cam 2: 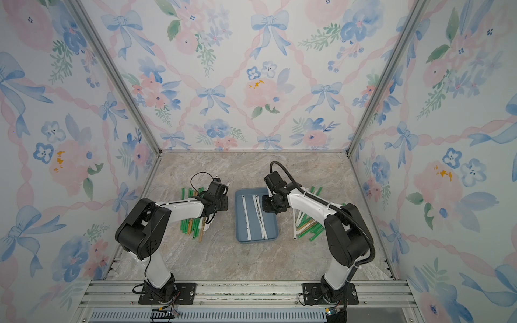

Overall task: Put the straws into the storage box
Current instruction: Place the straw in the storage box, then pick up the straw from the center of the board, then place the straw in the storage box.

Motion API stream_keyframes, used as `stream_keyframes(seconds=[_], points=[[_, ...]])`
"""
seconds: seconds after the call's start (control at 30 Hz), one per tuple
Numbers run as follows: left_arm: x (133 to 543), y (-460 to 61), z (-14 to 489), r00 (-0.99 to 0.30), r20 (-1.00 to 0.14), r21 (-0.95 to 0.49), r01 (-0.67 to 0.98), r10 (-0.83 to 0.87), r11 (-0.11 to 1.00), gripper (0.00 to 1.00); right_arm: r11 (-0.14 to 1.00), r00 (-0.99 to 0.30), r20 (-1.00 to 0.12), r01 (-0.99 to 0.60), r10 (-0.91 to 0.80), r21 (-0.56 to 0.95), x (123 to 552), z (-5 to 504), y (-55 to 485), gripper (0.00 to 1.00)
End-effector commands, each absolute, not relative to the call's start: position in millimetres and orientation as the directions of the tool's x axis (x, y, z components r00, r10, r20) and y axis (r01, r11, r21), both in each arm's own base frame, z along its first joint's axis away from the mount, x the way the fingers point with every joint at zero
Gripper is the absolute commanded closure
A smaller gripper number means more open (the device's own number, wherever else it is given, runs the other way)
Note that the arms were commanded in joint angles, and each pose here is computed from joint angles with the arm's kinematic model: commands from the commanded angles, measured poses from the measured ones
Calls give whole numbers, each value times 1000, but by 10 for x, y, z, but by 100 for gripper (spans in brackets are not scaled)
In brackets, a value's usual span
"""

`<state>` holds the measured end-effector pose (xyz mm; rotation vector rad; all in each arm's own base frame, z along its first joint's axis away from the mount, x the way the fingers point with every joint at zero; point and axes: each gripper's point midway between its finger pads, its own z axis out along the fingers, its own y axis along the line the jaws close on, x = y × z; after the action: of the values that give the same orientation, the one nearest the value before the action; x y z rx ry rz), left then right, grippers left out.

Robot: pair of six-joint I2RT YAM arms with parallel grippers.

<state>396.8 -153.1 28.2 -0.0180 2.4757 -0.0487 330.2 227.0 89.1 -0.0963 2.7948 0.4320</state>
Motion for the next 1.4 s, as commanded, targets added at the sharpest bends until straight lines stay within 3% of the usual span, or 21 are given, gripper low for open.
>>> stream_keyframes(seconds=[0.0,0.2,0.57,0.8,0.97,1.17,1.37], points=[[3986,-1474,192,-803,-595,8,2,6,1000,53,976,-951,-309,-72,-6,204,3279,871,1899,74],[3965,-1468,103,-815,-579,17,4,13,1000,65,987,-942,-332,-11,43,160,3287,916,1471,74],[3936,-1521,146,-817,-577,-28,5,-12,1000,99,993,-953,-292,44,75,113,3257,692,1168,70],[3952,-1728,606,-769,-634,-152,22,-81,988,100,992,-952,-294,57,88,111,3281,645,1134,70],[3766,-2186,896,-751,-654,-251,101,-92,963,100,992,-950,-298,58,89,111,3294,621,1137,70],[3371,-2741,758,-810,-581,-343,148,-85,928,100,993,-951,-296,62,90,101,3312,571,1115,70],[3191,-2819,504,-851,-511,-366,86,-123,927,100,994,-954,-291,55,79,91,3323,520,1104,70]])
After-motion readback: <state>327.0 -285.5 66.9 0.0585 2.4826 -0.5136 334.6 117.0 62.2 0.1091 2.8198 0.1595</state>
